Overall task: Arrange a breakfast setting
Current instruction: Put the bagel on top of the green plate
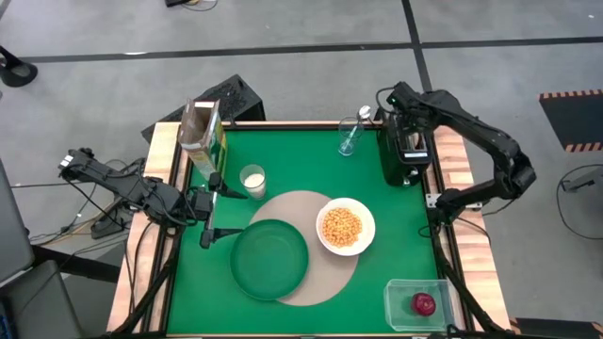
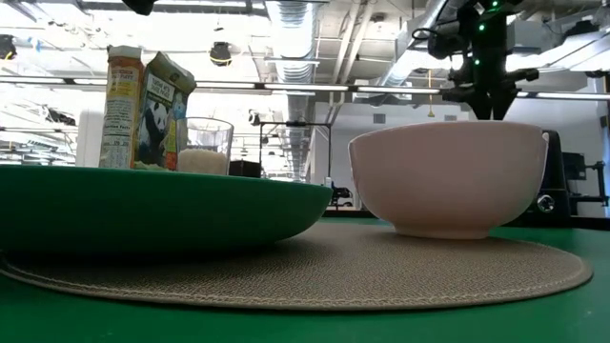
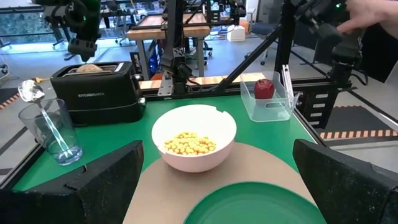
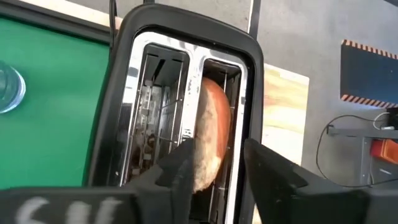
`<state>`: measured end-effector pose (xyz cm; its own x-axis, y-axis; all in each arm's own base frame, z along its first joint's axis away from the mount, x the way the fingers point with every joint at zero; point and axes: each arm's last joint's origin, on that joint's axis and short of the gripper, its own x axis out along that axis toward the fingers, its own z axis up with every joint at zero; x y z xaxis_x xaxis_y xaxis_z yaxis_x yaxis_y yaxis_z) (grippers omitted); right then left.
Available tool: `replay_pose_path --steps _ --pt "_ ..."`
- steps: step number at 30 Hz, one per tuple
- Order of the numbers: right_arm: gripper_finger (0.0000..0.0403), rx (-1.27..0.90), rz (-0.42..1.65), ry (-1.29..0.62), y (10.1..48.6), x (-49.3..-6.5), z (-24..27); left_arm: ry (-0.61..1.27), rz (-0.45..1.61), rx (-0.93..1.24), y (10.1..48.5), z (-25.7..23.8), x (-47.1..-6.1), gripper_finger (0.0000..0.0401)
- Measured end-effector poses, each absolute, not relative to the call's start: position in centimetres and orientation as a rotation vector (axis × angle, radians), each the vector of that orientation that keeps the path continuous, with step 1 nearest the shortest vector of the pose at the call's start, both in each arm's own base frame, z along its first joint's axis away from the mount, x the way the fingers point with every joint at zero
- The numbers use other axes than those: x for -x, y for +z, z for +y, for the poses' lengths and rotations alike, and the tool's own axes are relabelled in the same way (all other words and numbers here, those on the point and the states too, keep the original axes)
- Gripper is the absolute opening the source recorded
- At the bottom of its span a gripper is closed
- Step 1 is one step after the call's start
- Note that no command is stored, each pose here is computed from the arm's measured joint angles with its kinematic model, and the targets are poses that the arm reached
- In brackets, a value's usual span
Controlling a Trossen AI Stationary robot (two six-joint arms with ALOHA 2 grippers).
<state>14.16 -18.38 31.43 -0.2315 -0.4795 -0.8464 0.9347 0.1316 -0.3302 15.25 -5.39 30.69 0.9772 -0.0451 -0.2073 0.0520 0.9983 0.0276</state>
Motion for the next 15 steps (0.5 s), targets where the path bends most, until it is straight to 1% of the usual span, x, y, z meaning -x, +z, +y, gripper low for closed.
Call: replay_pose_path --steps 3,6,9,15 --pt "0.0189 -0.547 1.161 -1.460 30.8 -14.5 -19.1 -0.049 0.208 -0.033 30.7 -5.4 -15.3 0.0399" --pt "0.0191 -0.558 1.194 -1.469 30.0 -14.7 -19.8 -0.049 0.208 -0.033 30.7 -5.4 -15.3 0.0399" --pt "0.0180 -0.563 1.237 -1.473 29.3 -14.9 -20.3 -0.049 0.210 -0.032 30.7 -5.4 -15.2 0.0399" --pt "0.0143 -0.546 1.270 -1.507 28.6 -15.1 -20.8 -0.051 0.211 -0.027 30.7 -5.4 -15.2 0.0399"
